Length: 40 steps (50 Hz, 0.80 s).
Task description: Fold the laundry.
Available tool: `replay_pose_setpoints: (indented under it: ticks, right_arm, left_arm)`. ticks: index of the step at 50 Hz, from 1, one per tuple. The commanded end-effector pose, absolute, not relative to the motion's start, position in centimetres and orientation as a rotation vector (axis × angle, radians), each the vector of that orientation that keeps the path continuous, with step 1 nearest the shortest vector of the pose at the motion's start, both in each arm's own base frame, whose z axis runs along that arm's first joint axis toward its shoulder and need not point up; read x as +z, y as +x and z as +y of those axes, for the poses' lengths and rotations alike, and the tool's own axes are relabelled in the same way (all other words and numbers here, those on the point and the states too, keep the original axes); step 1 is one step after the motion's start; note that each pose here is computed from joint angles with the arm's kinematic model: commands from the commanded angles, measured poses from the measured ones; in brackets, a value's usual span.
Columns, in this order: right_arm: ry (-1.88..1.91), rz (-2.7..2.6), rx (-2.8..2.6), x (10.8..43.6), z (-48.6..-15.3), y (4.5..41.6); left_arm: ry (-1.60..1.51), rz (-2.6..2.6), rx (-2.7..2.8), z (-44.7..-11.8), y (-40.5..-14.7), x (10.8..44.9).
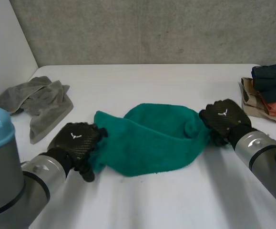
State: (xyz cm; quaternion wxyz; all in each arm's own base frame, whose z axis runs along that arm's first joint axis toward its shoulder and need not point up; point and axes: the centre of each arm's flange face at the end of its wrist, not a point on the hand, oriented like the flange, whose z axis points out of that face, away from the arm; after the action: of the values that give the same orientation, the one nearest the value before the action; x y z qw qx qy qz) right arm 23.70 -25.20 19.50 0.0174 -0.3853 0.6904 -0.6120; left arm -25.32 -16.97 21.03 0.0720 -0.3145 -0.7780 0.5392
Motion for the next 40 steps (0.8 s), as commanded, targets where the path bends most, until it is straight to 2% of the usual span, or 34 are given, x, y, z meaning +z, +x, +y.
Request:
replay_pose_setpoints:
  ticks: [1,6,9,13,17,21,25,32,40]
  right_arm:
    - [-1.175,1.931,-2.081,24.1,-24.1,24.6]
    - [-1.166,1.775,-2.164,27.2,-22.5,25.0]
    - [-1.123,1.72,-2.2,28.8,-21.6,24.9]
    - [-1.053,1.661,-2.232,30.7,-20.6,24.7]
    - [-0.988,1.595,-2.27,32.5,-19.6,24.3]
    - [-0.951,1.512,-2.307,34.4,-18.7,24.1]
    - [-0.948,1.447,-2.303,35.6,-18.1,24.2]
    - [-0.913,1.422,-2.279,36.3,-18.2,24.1]
    - [-0.913,1.443,-2.271,35.9,-18.8,24.2]
  left_arm:
    - [-0.901,-2.206,1.778,-18.9,-26.8,24.8]
    - [-0.848,-2.129,1.907,-24.4,-29.1,24.5]
    - [-0.845,-2.143,1.951,-27.4,-29.3,23.7]
    - [-1.004,-2.165,1.926,-32.5,-29.7,19.9]
    - [-1.185,-2.127,1.823,-34.3,-30.9,16.4]
    - [-1.243,-2.144,1.73,-35.4,-31.1,13.7]
    - [-1.278,-2.115,1.643,-35.0,-31.9,12.2]
    - [-1.32,-2.009,1.557,-33.0,-34.1,11.4]
    - [-1.334,-1.993,1.532,-31.7,-34.7,11.5]
